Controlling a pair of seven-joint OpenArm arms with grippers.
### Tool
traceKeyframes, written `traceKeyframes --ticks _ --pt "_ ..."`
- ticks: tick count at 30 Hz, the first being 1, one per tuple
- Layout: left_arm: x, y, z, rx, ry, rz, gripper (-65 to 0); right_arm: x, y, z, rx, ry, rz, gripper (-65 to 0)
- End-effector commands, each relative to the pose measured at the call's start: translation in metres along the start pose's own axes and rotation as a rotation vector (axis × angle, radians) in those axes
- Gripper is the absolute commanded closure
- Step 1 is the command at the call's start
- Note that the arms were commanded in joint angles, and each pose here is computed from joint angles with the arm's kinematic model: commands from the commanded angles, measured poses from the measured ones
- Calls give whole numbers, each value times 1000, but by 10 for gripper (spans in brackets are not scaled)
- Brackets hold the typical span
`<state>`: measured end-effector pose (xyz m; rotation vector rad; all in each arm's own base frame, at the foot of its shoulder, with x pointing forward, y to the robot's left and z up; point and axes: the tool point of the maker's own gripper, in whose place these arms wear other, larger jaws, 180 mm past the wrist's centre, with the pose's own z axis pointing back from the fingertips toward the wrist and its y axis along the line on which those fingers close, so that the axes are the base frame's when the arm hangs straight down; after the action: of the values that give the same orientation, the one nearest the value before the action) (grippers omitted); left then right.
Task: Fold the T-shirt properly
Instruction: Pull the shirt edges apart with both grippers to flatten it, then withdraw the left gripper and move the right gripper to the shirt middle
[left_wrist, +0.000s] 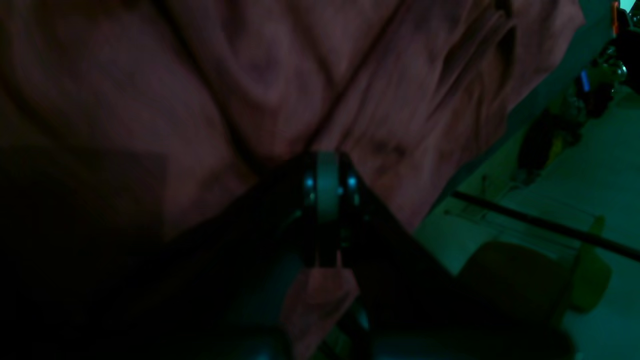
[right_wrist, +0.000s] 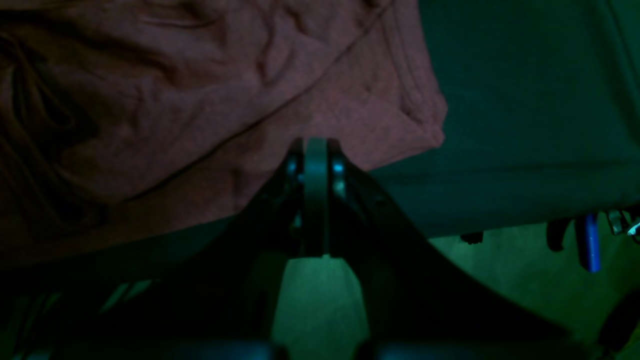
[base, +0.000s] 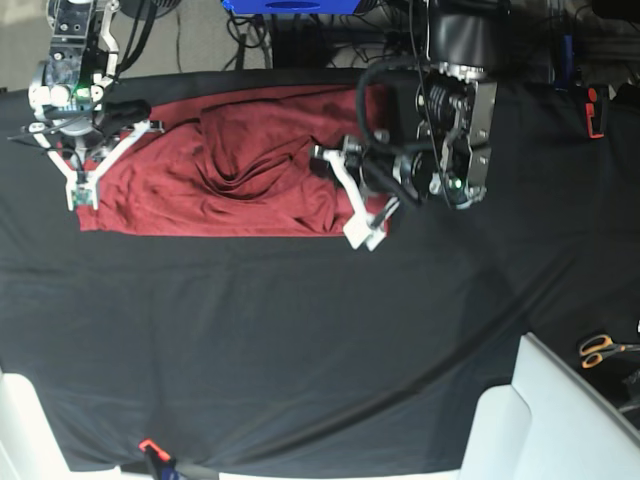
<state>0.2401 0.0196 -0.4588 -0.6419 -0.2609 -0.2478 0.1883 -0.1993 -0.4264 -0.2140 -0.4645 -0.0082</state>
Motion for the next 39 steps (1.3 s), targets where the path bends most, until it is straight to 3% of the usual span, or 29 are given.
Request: traceKeyframes --ticks 1,8,11,14,17,22,24,27,31,34,39 --pt "18 -12 1 -30 -50 -10 0 9 -2 3 -6 -36 2 -2" --pt "48 -34 1 -72 -112 -29 0 11 0 3 0 -41 5 -2" --pt "72 -30 22 -49 -199 -43 0 17 23 6 76 -76 104 0" --pt "89 15 72 62 -325 17 0 23 56 16 163 -164 184 0" --pt "76 70 119 204 -325 52 0 32 84 29 176 -238 248 0" --pt "21 144 192 405 -291 114 0 42 147 51 212 -331 497 -12" --pt "-5 164 219 455 -312 157 0 44 168 61 224 -370 579 -71" --pt "-39 186 251 526 -346 203 0 42 193 74 230 -416 687 -210" --pt "-81 207 280 588 -365 269 0 17 222 73 230 -414 865 -380" --pt "-105 215 289 587 -338 247 0 1 237 69 231 -413 964 -404" --pt "-127 224 290 576 -330 297 0 5 239 67 244 -424 978 -404"
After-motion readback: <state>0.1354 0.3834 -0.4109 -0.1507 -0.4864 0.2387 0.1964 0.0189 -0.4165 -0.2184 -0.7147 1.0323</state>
